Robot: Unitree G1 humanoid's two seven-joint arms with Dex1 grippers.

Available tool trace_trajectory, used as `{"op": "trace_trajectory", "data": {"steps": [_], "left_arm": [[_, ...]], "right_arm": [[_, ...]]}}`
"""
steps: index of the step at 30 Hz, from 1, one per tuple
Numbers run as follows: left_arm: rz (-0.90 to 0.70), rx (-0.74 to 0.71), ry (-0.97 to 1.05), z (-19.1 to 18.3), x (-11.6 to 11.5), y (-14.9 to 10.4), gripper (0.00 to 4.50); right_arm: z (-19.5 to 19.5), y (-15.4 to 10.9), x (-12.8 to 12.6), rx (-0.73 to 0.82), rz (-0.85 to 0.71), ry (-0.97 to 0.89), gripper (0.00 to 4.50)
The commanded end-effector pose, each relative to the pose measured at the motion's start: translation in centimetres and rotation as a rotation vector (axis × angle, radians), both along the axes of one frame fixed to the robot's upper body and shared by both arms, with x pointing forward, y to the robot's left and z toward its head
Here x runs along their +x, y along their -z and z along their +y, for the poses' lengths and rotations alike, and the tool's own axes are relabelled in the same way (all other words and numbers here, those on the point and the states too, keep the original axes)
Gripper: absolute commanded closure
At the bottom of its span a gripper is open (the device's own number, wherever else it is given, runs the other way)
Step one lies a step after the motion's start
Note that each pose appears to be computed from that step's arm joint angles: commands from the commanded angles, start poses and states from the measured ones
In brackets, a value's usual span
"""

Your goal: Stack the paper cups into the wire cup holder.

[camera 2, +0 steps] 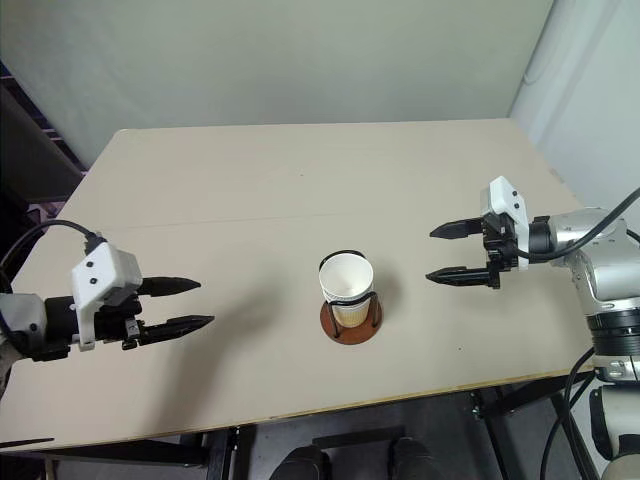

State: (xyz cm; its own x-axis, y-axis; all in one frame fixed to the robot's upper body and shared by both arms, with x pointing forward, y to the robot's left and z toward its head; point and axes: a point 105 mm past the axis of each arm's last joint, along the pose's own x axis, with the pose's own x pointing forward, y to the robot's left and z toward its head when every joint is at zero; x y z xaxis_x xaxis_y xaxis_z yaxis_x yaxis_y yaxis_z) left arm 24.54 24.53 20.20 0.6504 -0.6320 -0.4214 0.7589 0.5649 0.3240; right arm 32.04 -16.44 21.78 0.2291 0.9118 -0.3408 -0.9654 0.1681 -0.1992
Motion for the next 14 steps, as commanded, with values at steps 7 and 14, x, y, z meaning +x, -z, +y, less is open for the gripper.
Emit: {"op": "trace_trajectory", "data": {"steps": [7, 14], "left_arm": [[-0.102, -0.078, -0.060, 1.12, -1.59, -2.55, 1.30], [-0.112, -0.109, -0.072, 0.24, -1.72, -2.07, 1.30]], "right_arm": [[-0.80, -1.74, -0.03, 0.015, -0.048, 0.011, 0.08], [-0.48, -1.48, 0.39, 0.029, -0.049, 0.009, 0.08]]}}
